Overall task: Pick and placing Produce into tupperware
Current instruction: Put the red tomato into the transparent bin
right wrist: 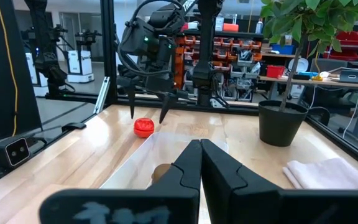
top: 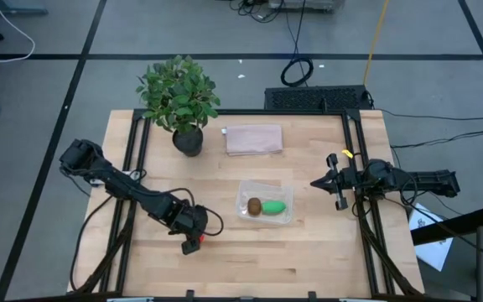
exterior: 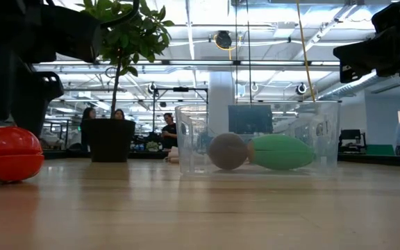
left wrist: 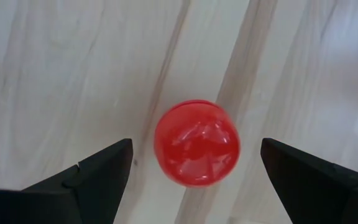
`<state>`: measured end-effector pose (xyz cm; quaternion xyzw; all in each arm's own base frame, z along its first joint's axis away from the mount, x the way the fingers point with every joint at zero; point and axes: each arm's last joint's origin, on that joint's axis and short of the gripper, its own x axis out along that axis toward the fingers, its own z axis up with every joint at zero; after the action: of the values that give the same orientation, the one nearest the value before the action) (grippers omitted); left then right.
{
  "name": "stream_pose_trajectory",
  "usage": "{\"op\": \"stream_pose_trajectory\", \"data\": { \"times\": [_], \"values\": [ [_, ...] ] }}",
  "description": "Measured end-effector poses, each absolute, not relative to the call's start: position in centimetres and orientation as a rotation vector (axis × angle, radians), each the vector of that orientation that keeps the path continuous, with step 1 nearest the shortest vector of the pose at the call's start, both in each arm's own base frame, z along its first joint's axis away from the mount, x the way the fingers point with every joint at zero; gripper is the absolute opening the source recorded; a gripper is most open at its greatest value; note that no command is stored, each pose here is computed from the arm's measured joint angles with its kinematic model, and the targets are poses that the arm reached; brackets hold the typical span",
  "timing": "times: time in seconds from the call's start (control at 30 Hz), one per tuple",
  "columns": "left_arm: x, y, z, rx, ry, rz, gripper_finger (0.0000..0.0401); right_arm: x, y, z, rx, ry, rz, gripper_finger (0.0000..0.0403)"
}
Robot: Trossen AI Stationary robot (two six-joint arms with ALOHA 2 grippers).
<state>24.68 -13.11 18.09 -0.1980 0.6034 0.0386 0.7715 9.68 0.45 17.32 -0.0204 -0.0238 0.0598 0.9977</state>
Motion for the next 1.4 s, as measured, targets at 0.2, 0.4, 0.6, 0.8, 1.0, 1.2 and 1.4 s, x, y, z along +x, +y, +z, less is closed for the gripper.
{"op": "stream_pose_trajectory", "data": {
  "times": [0.2,0.4,0.6,0.8,1.0,1.2,1.4],
  "values": [
    [25.0,-13.3,17.2,-0.421,1.329,0.106,0.0361,9.7,0.4,17.3,-0.041,-0.048,0.12,0.0],
    [25.5,-13.7,15.3,-0.394,1.384,0.084,0.0361,9.7,0.4,17.3,-0.04,-0.047,0.12,0.0],
    [25.7,-13.8,14.6,-0.38,1.404,0.083,0.0361,9.7,0.4,17.3,-0.04,-0.048,0.12,0.0],
    [25.8,-13.7,14.5,-0.359,1.39,0.096,0.036,9.7,0.4,17.3,-0.04,-0.048,0.12,0.0],
    [25.8,-13.6,14.5,-0.33,1.371,0.115,0.036,9.7,0.4,17.3,-0.04,-0.048,0.12,0.0],
    [25.9,-13.5,14.4,-0.317,1.361,0.136,0.036,9.7,0.4,17.3,-0.04,-0.048,0.12,0.0],
    [25.9,-13.6,14.2,-0.299,1.367,0.136,0.0352,9.7,0.4,17.3,-0.04,-0.048,0.12,0.0]
  ]
}}
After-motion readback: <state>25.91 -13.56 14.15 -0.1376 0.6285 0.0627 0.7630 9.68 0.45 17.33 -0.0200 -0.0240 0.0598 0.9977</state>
